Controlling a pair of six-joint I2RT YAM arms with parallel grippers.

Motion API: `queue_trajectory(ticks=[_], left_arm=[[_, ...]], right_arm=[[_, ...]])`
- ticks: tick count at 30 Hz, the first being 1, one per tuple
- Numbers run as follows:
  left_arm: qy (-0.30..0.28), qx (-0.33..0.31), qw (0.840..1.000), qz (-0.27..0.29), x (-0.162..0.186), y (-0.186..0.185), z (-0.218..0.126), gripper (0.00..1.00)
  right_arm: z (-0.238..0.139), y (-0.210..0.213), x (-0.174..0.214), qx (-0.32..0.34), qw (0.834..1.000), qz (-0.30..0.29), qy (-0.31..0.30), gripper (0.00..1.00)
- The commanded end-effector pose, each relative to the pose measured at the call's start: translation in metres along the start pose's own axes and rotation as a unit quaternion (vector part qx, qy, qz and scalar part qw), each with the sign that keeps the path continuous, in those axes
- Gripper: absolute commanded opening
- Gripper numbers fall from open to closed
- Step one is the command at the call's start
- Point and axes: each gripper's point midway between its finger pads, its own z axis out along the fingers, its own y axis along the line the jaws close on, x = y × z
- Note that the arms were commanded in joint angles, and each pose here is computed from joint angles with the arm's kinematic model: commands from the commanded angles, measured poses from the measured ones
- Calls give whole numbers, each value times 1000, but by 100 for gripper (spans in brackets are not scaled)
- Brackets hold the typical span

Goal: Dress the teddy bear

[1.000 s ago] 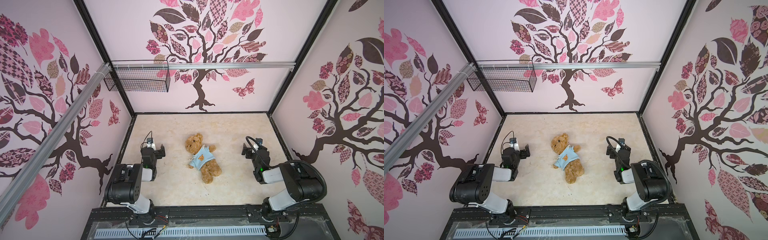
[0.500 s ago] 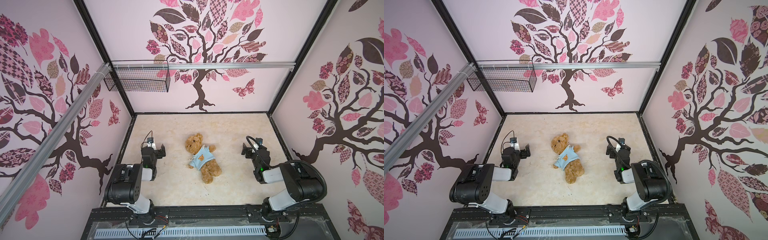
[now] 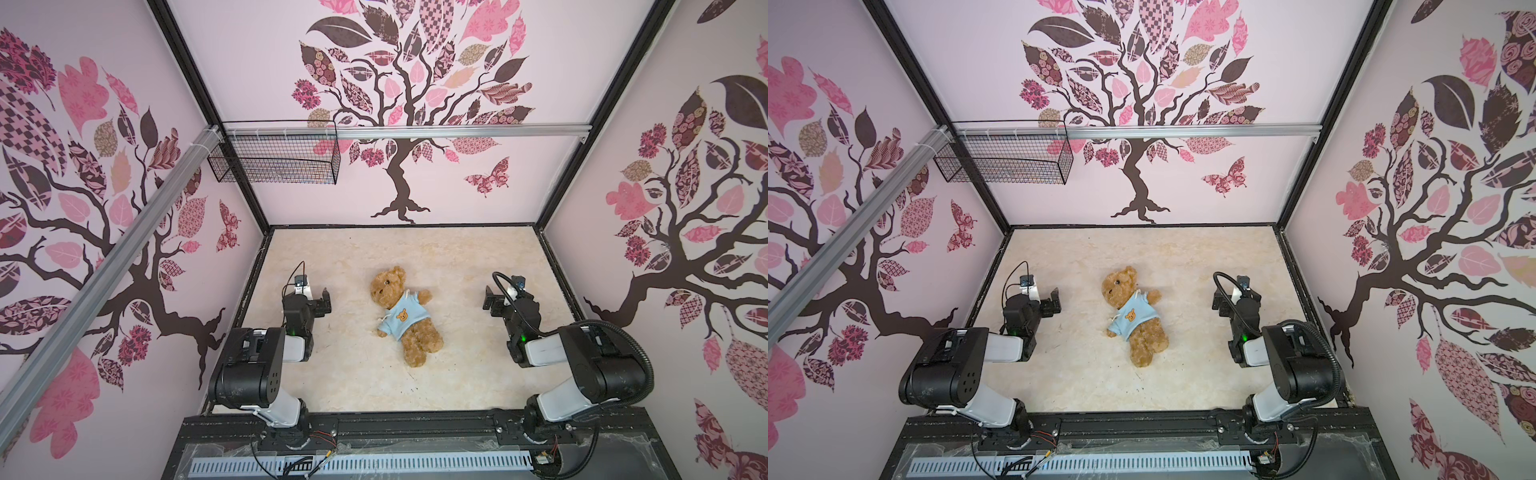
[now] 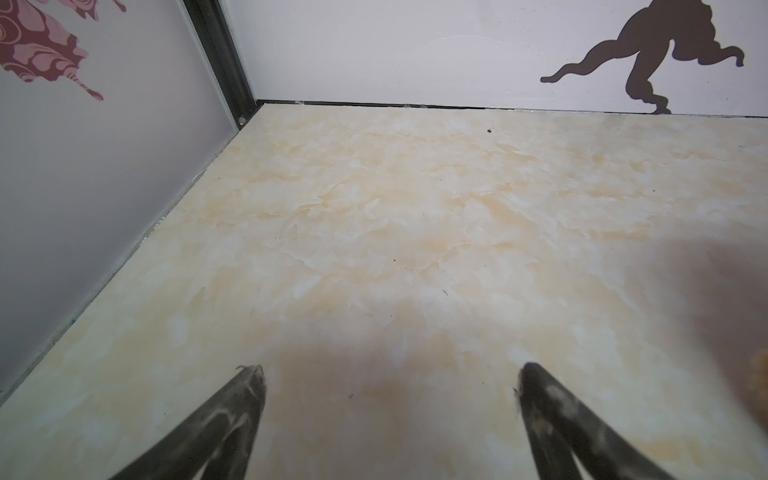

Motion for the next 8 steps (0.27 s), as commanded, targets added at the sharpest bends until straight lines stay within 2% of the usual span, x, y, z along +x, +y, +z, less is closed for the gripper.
queue_trajectory(ticks=[1,8], left_arm=[[-19,2,1000,0,-17,0,3,97],[-20,2,1000,-1,-18,0,3,97]], right_arm=[[3,0,-11,-1,1000,8,-17,100],[3,1,-10,-4,1000,9,-16,100]])
